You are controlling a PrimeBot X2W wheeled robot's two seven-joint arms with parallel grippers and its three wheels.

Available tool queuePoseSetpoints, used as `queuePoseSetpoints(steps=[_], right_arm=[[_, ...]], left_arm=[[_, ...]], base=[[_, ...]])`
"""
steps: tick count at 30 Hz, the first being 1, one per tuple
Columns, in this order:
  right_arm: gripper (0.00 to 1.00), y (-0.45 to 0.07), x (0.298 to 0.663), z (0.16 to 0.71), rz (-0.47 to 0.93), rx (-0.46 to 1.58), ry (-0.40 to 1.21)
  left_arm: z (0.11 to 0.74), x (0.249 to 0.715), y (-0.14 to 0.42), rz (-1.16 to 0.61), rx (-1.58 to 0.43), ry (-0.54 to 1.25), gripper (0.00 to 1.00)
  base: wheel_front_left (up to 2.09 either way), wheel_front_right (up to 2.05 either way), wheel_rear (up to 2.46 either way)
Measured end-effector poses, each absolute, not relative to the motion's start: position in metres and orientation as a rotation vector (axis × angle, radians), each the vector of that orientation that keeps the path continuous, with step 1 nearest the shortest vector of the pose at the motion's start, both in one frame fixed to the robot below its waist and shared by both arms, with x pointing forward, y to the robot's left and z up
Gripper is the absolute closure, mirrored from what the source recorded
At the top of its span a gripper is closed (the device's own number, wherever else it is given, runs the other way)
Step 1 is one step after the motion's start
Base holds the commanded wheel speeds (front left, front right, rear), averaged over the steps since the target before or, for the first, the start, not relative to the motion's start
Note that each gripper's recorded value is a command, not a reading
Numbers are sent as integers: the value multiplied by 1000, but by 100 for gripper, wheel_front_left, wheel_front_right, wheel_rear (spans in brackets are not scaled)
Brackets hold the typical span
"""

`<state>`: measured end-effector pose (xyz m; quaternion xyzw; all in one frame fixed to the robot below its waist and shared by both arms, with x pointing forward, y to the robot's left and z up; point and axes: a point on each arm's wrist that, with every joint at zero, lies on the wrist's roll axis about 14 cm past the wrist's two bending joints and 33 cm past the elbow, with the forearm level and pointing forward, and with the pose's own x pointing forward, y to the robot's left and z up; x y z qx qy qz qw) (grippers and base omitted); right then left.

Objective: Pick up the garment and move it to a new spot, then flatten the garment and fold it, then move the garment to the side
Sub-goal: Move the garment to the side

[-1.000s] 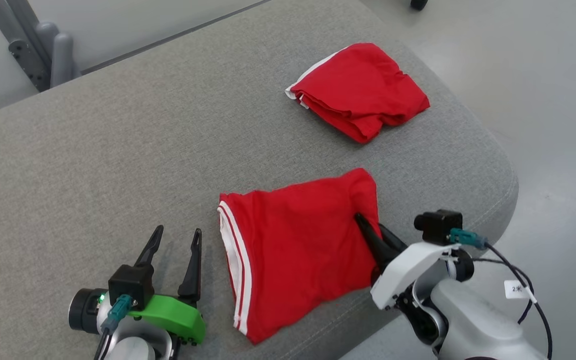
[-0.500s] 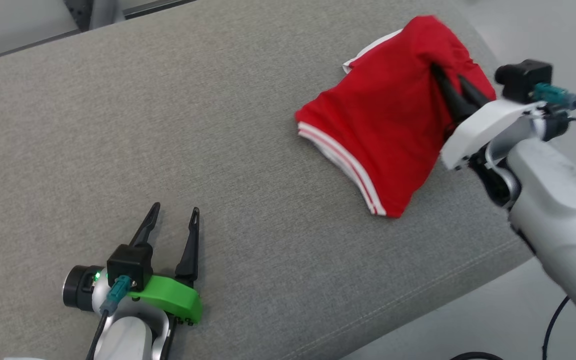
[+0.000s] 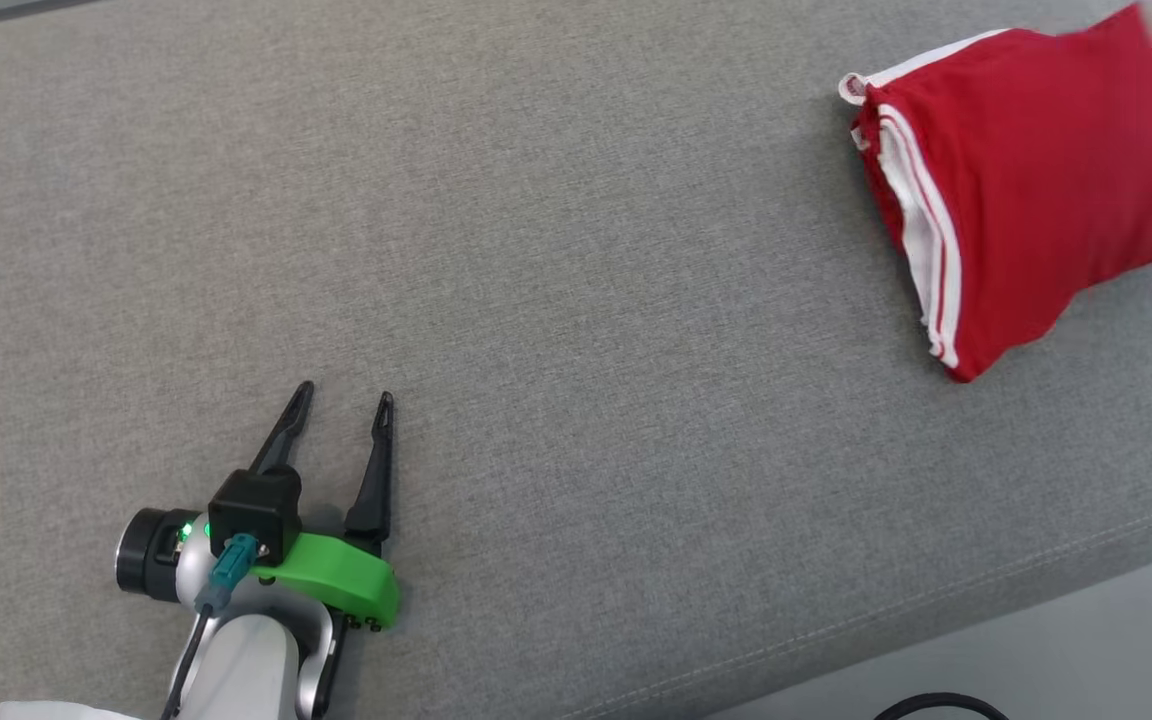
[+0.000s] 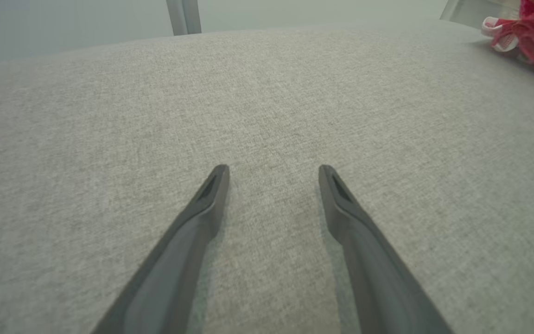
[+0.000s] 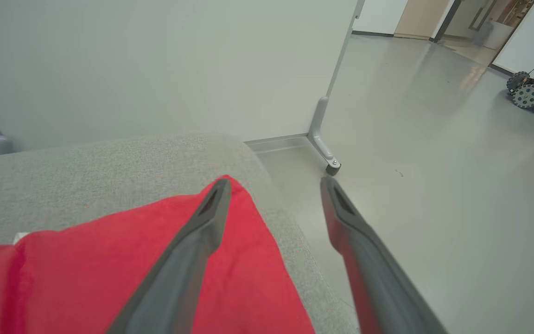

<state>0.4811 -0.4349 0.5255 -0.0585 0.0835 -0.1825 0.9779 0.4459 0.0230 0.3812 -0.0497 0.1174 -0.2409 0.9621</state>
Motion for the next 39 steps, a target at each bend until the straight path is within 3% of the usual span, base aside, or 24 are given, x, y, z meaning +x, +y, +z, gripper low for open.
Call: queuePoseSetpoints(steps=[7,11,22,39], right_arm=[[0,-410,478,506,-340,-99,155],[0,-339,475,490,-193,-69,118],[0,-204,441,468,63,60,97],[0,-160,414,493,135,55,2]], left_arm=[[386,446,40,-435,-95,229,0],[396,439,48,-406,-97,215,0],[421,425,87,-272,-114,172,0],[444,387,144,-99,-108,122,0]], base=[[0,0,0],[0,0,0],[0,0,0],[0,0,0]])
